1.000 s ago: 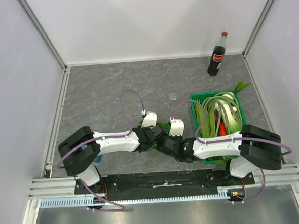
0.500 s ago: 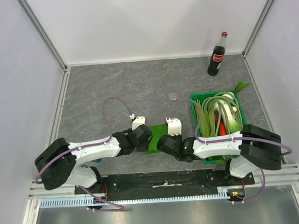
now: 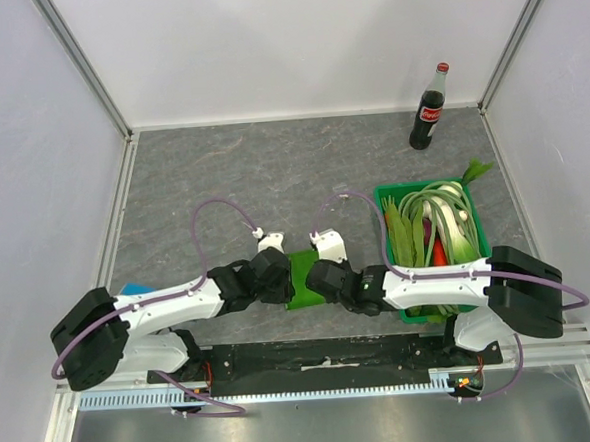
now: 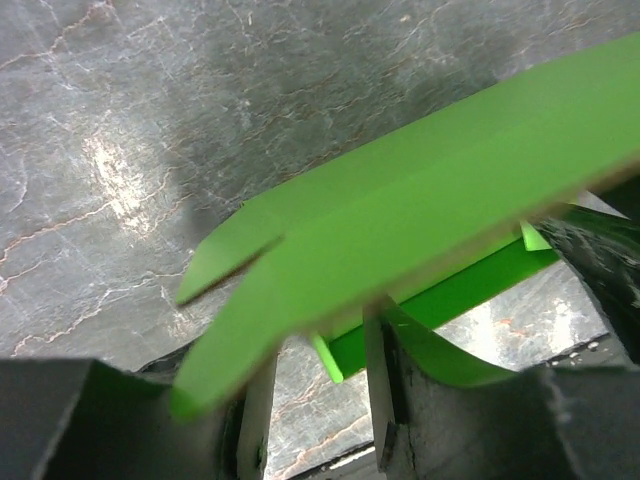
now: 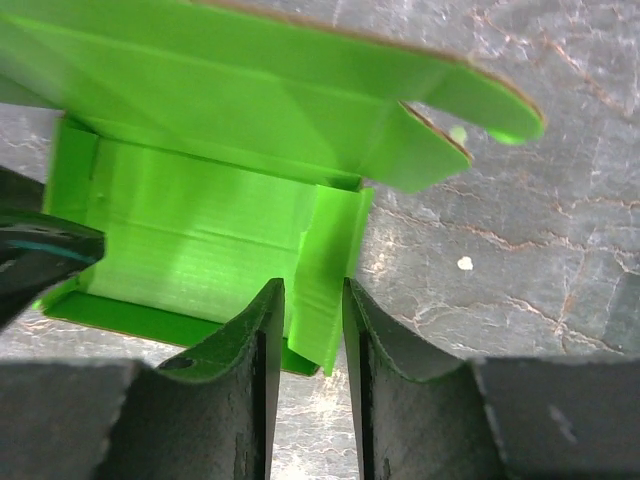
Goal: Fold the paper box
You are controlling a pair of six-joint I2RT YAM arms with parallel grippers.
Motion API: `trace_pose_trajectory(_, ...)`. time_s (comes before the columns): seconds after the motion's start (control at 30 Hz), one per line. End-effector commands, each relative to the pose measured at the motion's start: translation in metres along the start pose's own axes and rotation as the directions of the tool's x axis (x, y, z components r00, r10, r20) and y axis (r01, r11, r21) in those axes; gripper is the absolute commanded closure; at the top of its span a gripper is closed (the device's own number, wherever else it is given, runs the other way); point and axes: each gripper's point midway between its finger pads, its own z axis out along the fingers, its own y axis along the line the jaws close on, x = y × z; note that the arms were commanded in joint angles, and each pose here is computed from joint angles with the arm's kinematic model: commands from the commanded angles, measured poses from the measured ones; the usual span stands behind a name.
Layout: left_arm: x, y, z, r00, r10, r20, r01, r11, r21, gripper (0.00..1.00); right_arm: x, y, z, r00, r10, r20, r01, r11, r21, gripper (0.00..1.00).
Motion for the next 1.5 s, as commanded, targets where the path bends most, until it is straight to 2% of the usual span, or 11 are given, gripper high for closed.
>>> trace_pose_trajectory(0.0,0.006,-0.002,0.01,1.0,-0.009,-0.009,0.009,1.0,0.018,0.57,-0.022,0.006,-0.008,0.997,-0.071,0.013,0.072,0.997,-0.032,0.64)
trace_pose_trajectory(0.13,0.006,0.004,0.012,1.0,-0.007,0.001,0.007,1.0,-0.005,0.59,-0.015,-0.001,-0.001,0.996,-0.09,-0.023,0.09,0.996,-0.013,0.66)
trace_pose_trajectory(0.27,0.0,0.006,0.006,1.0,-0.001,0.03,0.001,1.0,-0.004,0.59,-0.011,-0.008,-0.001,0.995,-0.097,-0.034,0.096,0.995,-0.013,0.64)
trace_pose_trajectory(0.43,0.0,0.007,0.004,0.999,0.0,0.04,0.0,1.0,-0.001,0.56,-0.01,-0.006,0.002,0.996,-0.082,-0.041,0.076,0.99,-0.122,0.62)
trace_pose_trajectory(0.57,0.0,0.004,0.006,0.999,0.0,0.037,-0.001,1.0,0.009,0.57,-0.012,-0.001,0.006,0.996,-0.087,-0.028,0.081,0.982,-0.172,0.64)
trace_pose_trajectory(0.97,-0.003,0.003,0.008,0.999,0.0,0.043,-0.001,1.0,0.002,0.63,-0.01,-0.001,0.015,0.995,-0.098,-0.034,0.09,0.981,-0.171,0.69)
trace_pose_trajectory(1.1,-0.003,0.002,0.007,0.999,0.006,0.045,-0.006,1.0,0.005,0.63,-0.005,-0.008,0.018,0.993,-0.11,-0.048,0.102,0.984,-0.145,0.63)
trace_pose_trajectory(1.23,-0.002,0.004,0.009,0.999,0.005,0.043,-0.005,1.0,0.0,0.63,0.001,-0.01,0.018,0.992,-0.113,-0.06,0.103,0.984,-0.145,0.62)
trace_pose_trajectory(1.37,-0.002,0.003,0.009,0.999,0.005,0.042,-0.005,1.0,0.005,0.64,0.004,-0.009,0.022,0.988,-0.135,-0.072,0.124,0.981,-0.149,0.65)
trace_pose_trajectory(1.47,-0.003,0.003,0.008,0.999,0.002,0.048,-0.002,1.0,0.006,0.64,0.004,-0.008,0.023,0.988,-0.137,-0.072,0.125,0.981,-0.149,0.72)
